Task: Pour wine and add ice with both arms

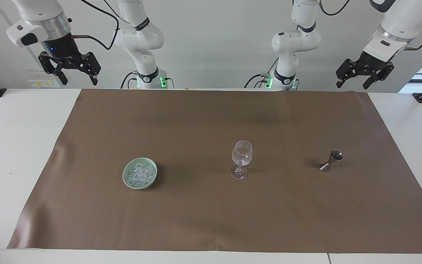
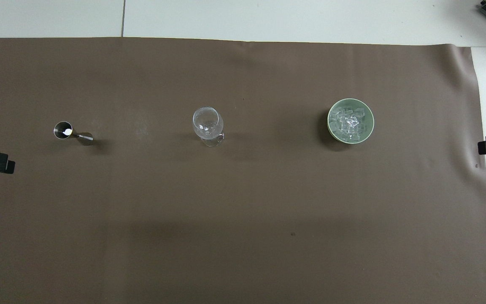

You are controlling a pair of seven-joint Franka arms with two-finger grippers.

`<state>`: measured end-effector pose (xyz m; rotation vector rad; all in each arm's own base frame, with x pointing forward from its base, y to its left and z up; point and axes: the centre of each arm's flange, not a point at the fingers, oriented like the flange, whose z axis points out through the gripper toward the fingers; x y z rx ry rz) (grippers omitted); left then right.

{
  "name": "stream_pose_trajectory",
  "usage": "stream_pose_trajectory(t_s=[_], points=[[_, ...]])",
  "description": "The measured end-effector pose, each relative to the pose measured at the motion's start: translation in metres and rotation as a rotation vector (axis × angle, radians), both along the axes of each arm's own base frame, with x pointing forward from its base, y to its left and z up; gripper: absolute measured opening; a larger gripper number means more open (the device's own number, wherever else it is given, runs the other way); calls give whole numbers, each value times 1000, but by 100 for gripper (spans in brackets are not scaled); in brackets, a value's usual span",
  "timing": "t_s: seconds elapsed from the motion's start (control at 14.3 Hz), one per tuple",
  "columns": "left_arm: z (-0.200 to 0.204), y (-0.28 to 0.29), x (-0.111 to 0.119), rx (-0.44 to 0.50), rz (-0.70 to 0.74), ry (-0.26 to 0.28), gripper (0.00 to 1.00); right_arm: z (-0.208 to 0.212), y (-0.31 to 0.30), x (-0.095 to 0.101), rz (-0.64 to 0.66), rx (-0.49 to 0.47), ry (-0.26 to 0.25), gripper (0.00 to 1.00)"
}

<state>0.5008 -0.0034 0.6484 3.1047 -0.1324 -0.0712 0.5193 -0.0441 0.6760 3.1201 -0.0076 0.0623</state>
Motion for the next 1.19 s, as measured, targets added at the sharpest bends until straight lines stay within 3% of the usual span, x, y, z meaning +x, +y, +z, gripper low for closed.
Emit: stream_pose_trajectory(t_s=[1.19], points=[[0, 0, -1, 0, 22, 2, 100, 0, 0, 0, 0, 0, 0, 100]])
